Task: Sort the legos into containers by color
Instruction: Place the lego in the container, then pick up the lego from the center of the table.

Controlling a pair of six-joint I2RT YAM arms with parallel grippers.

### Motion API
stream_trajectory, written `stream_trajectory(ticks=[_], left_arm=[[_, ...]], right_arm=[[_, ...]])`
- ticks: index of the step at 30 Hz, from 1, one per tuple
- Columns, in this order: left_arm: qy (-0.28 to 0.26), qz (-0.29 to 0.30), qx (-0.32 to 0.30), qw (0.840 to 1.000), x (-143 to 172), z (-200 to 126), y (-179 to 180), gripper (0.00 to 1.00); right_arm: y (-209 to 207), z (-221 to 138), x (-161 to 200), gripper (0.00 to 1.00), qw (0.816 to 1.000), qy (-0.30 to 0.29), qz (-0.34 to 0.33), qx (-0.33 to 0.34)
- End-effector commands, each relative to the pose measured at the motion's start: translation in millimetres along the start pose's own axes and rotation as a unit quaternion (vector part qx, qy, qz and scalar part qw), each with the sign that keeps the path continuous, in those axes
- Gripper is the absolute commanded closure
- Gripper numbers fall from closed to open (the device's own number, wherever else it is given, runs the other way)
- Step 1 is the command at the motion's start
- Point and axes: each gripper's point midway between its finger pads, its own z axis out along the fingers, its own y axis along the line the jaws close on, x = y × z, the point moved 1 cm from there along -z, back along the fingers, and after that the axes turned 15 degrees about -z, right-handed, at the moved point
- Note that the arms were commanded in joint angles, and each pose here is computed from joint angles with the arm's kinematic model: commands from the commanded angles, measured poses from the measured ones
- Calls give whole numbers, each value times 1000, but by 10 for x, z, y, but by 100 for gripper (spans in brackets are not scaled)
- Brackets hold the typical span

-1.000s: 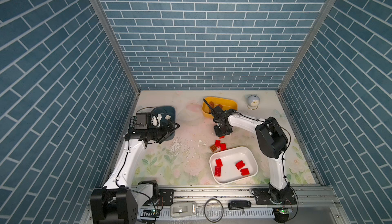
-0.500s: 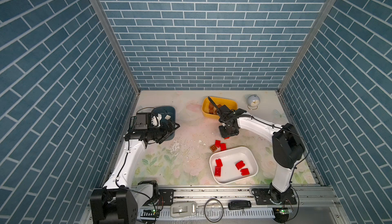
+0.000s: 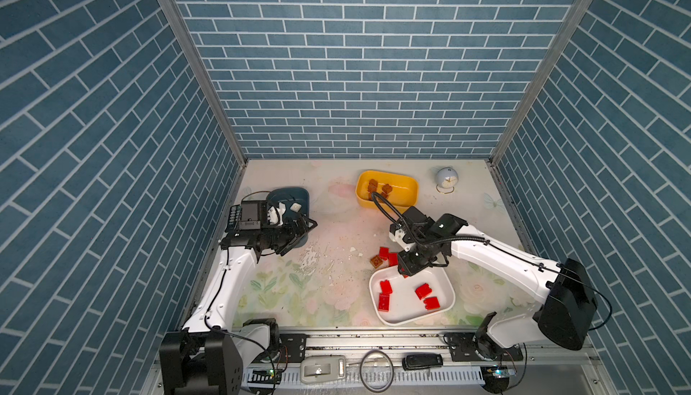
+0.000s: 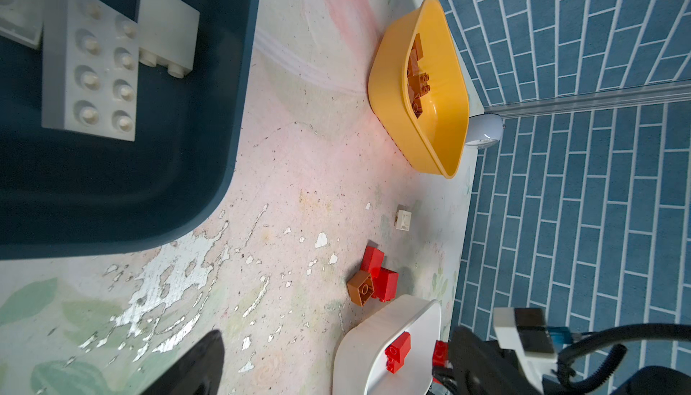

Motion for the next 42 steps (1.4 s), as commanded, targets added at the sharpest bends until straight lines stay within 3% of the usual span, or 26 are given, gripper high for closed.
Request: stream_trajectory(ticks=[1, 5, 11, 19, 32, 36, 42], left_arm=[[7, 2, 1, 1000, 36, 11, 14, 4], [7, 2, 0, 1000, 37, 10, 13, 4], [5, 2, -1, 1000, 46, 1, 28, 4], [4, 3, -2, 1000, 74, -12, 50, 4], [6, 4, 0, 1000, 61, 12, 53, 4], [5, 5, 2, 1000, 58, 9, 40, 4], [6, 5, 0, 1000, 56, 14, 45, 4]], right_arm=[[75, 11, 73, 62, 1000, 8, -23, -13], [78, -53, -107, 45, 1000, -17, -23, -10], [-14, -103, -450, 43, 999, -49, -4, 2], [-840, 49, -671, 44, 986, -20, 105, 125], [-1471, 677, -943, 40, 974, 2, 170, 147], [-1554, 819, -953, 44, 973, 10, 180, 146], [-1639, 874, -943, 67, 971, 24, 177, 160]])
